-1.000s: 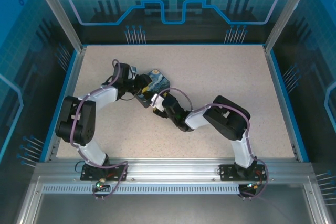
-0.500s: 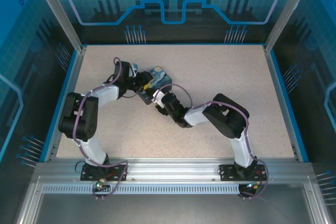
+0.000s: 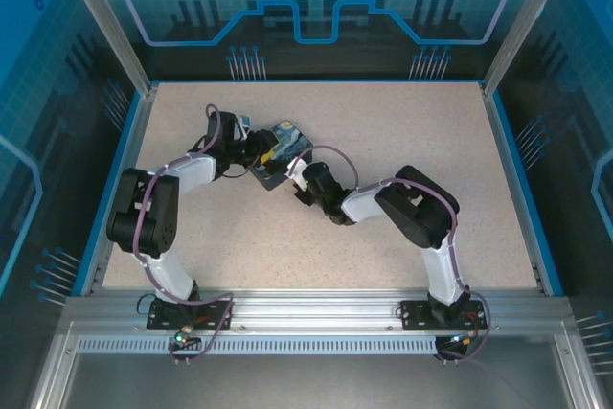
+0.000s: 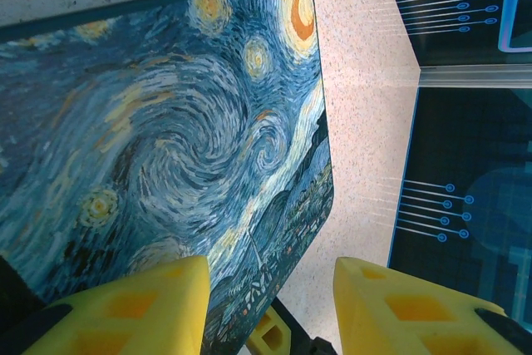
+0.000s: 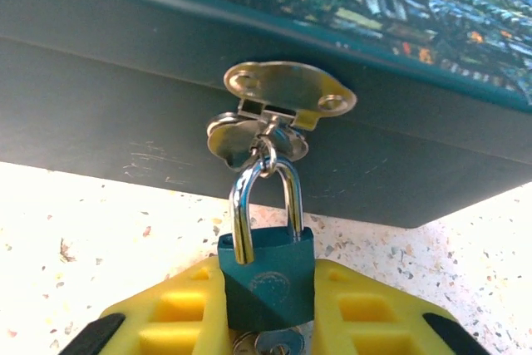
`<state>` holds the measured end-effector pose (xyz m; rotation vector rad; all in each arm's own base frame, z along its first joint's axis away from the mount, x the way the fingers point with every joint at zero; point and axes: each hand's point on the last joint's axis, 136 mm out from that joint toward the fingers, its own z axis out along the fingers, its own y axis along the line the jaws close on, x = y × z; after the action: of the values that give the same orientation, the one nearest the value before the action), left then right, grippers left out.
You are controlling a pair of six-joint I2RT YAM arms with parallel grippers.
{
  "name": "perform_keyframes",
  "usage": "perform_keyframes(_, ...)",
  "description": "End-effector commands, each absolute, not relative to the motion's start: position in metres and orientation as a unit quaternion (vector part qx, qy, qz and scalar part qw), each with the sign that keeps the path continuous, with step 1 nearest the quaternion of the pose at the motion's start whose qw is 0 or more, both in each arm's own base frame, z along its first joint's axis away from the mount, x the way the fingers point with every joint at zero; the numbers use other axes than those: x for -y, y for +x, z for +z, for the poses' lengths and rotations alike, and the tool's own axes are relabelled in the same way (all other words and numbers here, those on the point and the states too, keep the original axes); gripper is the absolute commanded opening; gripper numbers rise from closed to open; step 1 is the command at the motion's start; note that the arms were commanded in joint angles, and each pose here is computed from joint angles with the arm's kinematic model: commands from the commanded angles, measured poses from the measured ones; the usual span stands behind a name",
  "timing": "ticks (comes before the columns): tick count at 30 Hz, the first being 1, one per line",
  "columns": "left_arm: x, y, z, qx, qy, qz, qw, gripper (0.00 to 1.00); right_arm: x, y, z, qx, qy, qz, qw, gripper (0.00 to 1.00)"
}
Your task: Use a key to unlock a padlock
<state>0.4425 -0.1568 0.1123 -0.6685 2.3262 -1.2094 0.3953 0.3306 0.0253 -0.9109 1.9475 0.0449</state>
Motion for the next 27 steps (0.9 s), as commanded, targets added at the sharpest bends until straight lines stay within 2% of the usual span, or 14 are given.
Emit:
perform_keyframes(1,0.145,0.438,0.089,-0.849,-0.267,-0.413,0.194,0.45,-0.301,0.391,0.005,-0.82,-0.371,-0.003,0.435,0.15)
perform_keyframes(6,0.144,0.438,0.09,-0.849,-0.267,-0.411,0.196,0.45,-0.302,0.383,0.012,-0.821,-0.378,0.053,0.425,0.1)
perform_keyframes(12,0.144,0.439,0.089,-0.851,-0.265,-0.41,0.194,0.45,-0.309,0.364,0.018,-0.818,-0.391,0.176,0.383,0.09)
perform_keyframes(22,0.144,0.436,0.086,-0.853,-0.262,-0.41,0.189,0.45,-0.321,0.336,0.036,-0.801,-0.375,0.349,0.309,0.08)
perform_keyframes(27,0.144,0.436,0.086,-0.853,-0.261,-0.409,0.189,0.45,-0.325,0.33,0.04,-0.796,-0.357,0.397,0.286,0.1)
